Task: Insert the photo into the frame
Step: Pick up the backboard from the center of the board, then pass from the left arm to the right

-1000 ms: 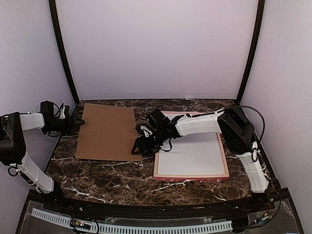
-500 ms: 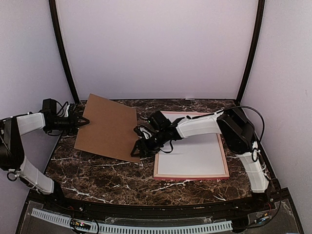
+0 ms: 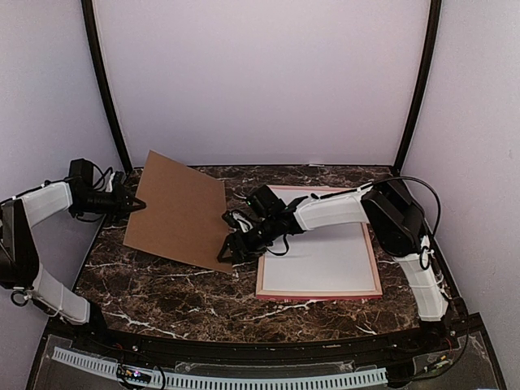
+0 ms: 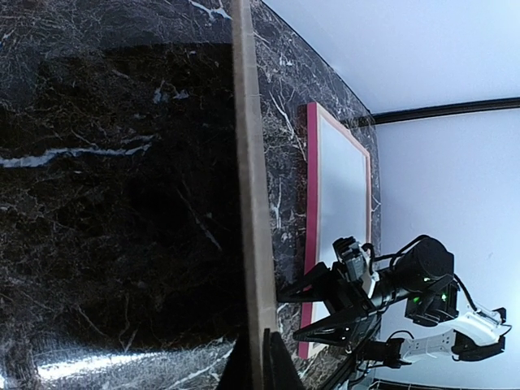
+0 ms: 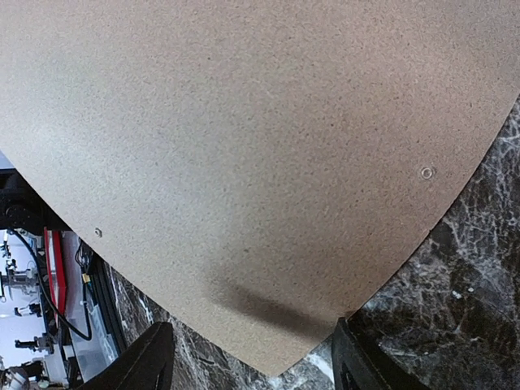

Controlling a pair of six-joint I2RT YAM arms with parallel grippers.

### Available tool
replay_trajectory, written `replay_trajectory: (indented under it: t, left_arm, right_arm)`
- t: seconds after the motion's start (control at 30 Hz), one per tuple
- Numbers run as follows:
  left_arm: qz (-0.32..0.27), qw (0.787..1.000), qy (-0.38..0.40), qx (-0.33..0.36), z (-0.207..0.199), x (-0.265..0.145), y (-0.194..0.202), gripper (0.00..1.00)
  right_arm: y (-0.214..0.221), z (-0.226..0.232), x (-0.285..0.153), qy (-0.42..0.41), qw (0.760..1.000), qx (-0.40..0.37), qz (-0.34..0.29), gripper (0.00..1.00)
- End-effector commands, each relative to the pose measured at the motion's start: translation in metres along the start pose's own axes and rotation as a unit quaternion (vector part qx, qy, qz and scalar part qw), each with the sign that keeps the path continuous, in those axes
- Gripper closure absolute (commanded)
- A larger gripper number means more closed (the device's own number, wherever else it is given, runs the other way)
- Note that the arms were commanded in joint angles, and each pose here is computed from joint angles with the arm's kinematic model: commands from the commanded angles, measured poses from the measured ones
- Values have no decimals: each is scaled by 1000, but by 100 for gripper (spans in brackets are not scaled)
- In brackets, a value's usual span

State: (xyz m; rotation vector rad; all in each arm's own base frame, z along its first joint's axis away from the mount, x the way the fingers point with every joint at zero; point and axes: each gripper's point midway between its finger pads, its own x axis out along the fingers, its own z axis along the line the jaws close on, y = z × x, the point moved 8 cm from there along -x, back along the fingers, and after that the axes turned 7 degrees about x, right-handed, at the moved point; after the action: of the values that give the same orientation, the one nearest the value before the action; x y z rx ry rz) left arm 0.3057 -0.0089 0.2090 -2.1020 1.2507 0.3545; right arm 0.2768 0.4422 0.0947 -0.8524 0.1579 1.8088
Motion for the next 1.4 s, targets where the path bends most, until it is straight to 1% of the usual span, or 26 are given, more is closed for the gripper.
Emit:
replay_trajectory:
  t: [0.0,0.17,0.33,0.47,0.7,0.83,1.03,1.37]
  left_arm:
    - [-14,999,-6,34,-21,-15,-8,99]
    - [-13,999,-29,43,-33,-27,-11,100]
    - [-16,997,-51,64,-55,-48,-16,100]
    - [-19,995,-55,81,-78,-61,-16,100]
    - [1,993,-55,101,-107,-64,-9,100]
    - [11,993,-59,104,-118,-63,-3,100]
    - [35,992,-62,106,-132,-51,10,100]
    - [48,991,-58,109,-152,-38,25,99]
  right_arm:
    - [4,3,-8,10,1000,4,5,31]
    - [-3,15,-28,17,1000,-6,-13,29]
    - [-9,23,-53,31,999,-6,-36,28]
    - [-10,18,-72,46,998,5,-52,28]
    - [-7,5,-89,67,996,23,-61,28]
    - [-7,6,-93,66,996,25,-60,28]
    - [-11,17,-89,11,998,26,-61,27]
    - [-29,12,-58,-35,996,55,-55,25]
